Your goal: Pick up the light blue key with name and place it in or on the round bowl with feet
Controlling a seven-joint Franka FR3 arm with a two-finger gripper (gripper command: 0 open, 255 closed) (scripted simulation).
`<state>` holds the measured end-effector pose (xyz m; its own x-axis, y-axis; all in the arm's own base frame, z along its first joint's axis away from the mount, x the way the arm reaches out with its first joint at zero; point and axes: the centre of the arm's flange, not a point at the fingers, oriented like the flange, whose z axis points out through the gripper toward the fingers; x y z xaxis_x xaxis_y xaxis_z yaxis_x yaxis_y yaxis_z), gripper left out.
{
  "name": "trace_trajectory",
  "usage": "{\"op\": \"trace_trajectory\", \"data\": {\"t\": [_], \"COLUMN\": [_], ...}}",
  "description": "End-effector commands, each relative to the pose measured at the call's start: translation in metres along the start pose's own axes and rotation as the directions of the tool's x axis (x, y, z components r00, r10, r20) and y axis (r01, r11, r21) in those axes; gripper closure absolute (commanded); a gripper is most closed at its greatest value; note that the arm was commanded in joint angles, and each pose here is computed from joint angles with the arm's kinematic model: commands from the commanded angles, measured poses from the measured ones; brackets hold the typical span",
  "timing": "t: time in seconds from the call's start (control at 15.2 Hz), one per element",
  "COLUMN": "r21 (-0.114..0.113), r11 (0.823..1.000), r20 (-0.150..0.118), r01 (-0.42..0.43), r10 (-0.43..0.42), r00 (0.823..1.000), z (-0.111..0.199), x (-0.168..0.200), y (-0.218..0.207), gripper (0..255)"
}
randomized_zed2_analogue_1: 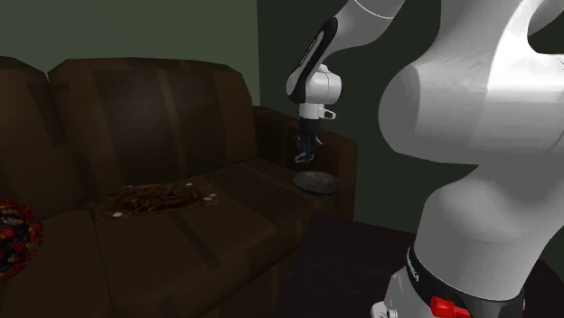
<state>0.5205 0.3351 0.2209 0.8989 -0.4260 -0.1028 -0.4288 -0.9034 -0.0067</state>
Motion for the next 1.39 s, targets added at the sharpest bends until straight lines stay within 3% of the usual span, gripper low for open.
{"op": "trace_trajectory", "data": {"t": [0.0,0.86,1.32], "r21": [0.000,0.000,0.000], "r11": [1.000,1.000,1.000], "r20": [0.000,0.000,0.000], "r01": [0.001,0.001,0.001], "r10": [-0.001,-0.001,-0.001], "r00": [1.000,1.000,1.000], "z": [0.000,0.062,0.062], "x": [0.011,0.025,0.025], "y": [0.024,0.037,0.037], "gripper": [255,255,255]}}
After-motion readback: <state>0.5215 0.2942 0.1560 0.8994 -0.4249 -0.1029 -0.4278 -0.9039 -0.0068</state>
